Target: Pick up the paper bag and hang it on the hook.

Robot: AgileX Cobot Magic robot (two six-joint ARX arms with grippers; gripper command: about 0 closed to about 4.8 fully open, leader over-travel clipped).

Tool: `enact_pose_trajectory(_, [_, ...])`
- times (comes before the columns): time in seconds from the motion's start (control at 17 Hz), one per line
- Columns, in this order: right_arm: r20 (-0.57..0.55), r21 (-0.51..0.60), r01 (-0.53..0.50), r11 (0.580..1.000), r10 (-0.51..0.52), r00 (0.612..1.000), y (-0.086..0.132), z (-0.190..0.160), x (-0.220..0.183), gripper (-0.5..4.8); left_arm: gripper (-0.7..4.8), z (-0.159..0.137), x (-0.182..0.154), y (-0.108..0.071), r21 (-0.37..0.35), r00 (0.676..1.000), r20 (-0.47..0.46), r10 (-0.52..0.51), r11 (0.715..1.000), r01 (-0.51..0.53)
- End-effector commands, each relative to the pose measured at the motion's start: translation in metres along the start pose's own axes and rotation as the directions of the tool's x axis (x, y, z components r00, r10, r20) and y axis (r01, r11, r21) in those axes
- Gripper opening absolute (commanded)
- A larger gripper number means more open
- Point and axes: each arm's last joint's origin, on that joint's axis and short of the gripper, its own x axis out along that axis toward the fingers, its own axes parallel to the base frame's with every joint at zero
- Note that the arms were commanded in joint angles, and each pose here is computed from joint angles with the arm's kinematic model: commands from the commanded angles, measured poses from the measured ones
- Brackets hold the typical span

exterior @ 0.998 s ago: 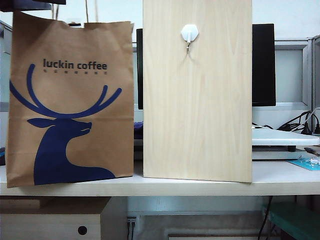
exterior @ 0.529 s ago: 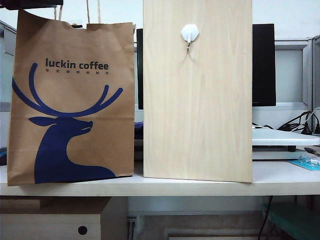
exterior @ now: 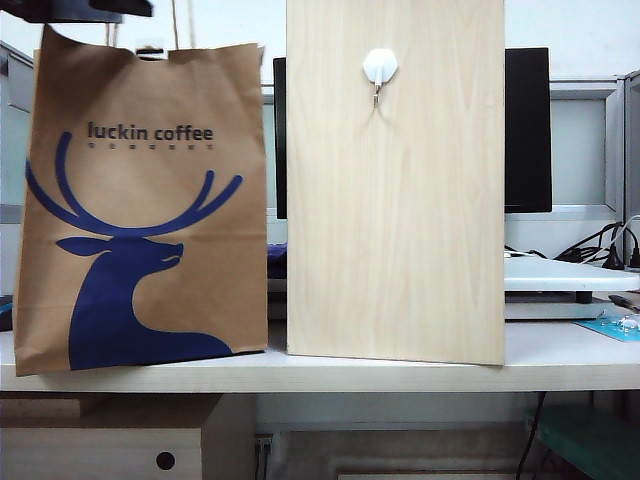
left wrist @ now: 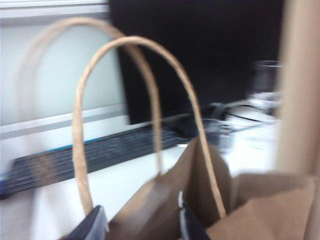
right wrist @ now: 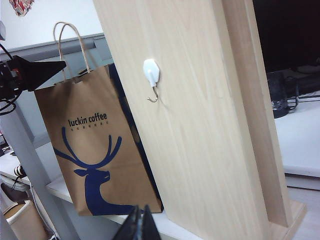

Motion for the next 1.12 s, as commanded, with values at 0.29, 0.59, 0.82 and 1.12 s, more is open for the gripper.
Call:
enact_pose_trajectory(0.29, [0.008,-0.003,0.000,1.000,0.000,1.000,0.000,-0.001,0.000,0.00,2.06,0.018,-0.025,-0.004,-0.002,1.000,0.003,-0.006,1.000,0.006])
enact_pose_trajectory(0.59, [0.022,-0.002,0.029,1.000,-0.029,0.999,-0.001,0.000,0.000,0.00,2.05,0.018,-0.032,-0.004,-0.060,0.999,-0.036,0.004,0.998,-0.006])
enact_pose_trajectory(0.82, [0.022,-0.002,0.030,1.000,-0.030,0.999,-0.001,0.000,0.000,0.00,2.05,0.016,-0.026,-0.001,-0.055,0.995,-0.031,0.090,0.994,-0.091])
enact_pose_trajectory(1.12, [0.025,0.000,0.039,0.999,-0.039,0.999,-0.002,0.000,0.000,0.00,1.56,-0.005,-0.003,-0.001,-0.061,0.995,-0.084,0.060,0.996,-0.066])
